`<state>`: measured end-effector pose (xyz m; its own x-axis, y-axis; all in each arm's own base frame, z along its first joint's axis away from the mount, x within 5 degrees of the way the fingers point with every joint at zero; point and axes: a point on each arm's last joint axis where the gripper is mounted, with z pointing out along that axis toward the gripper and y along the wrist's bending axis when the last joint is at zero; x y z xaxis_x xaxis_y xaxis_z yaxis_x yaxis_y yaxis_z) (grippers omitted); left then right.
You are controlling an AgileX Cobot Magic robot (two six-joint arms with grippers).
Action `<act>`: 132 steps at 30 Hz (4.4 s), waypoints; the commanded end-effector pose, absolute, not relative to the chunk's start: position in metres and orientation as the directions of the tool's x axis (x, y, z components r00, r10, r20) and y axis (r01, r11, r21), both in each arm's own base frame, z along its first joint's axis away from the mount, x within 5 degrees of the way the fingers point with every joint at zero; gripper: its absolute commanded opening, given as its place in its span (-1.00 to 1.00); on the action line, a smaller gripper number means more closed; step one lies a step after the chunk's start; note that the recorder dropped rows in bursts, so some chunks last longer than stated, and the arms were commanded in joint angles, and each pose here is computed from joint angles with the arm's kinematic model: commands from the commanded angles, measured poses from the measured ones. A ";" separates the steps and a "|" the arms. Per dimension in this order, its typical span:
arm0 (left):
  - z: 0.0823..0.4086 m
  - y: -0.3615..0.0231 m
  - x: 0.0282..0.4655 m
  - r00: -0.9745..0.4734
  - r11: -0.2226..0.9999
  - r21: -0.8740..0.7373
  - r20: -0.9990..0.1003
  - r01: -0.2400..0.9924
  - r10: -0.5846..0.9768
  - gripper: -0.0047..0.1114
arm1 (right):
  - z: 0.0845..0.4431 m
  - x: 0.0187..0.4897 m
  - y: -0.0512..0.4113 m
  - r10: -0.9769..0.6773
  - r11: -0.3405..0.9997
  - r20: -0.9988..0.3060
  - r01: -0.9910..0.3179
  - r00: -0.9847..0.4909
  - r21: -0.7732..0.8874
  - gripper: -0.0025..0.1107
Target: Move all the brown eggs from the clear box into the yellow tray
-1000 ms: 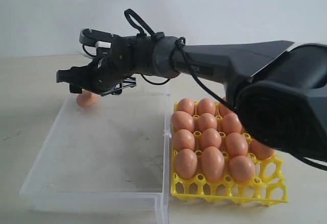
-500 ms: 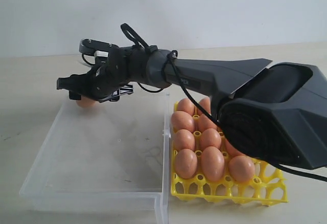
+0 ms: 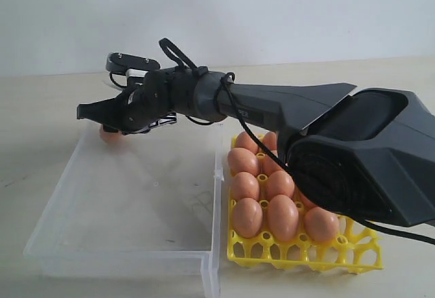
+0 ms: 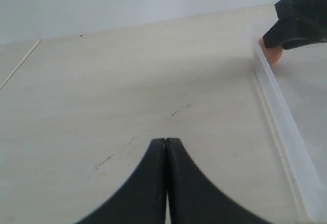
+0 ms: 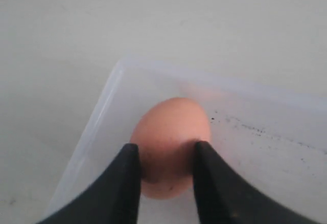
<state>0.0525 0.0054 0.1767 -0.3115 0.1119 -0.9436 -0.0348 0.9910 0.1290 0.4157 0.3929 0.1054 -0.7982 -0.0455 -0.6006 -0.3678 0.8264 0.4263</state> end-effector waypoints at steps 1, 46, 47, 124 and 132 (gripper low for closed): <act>0.179 0.005 0.052 -0.293 0.992 0.122 -0.950 -0.032 0.108 -0.92 | 0.104 0.418 0.390 -0.081 0.830 -0.613 -0.394 -0.786 0.396 -0.92; 0.179 0.005 0.052 -0.293 0.992 0.122 -0.950 -0.032 0.108 -0.92 | 0.115 0.417 0.392 -0.277 0.788 -0.710 -0.576 -0.648 0.218 0.15; 0.179 0.005 0.052 -0.293 0.992 0.122 -0.950 -0.032 0.108 -0.92 | 0.113 0.417 0.392 -0.269 0.789 -0.705 -0.570 -0.656 0.230 0.17; 0.179 0.005 0.052 -0.293 0.992 0.122 -0.950 -0.032 0.108 -0.92 | 0.118 0.415 0.408 -0.370 0.706 -0.810 -0.704 -0.454 0.072 0.30; 0.179 0.005 0.052 -0.293 0.992 0.122 -0.950 -0.032 0.108 -0.92 | 0.105 0.422 0.415 -0.396 0.696 -0.797 -0.715 -0.455 0.062 0.24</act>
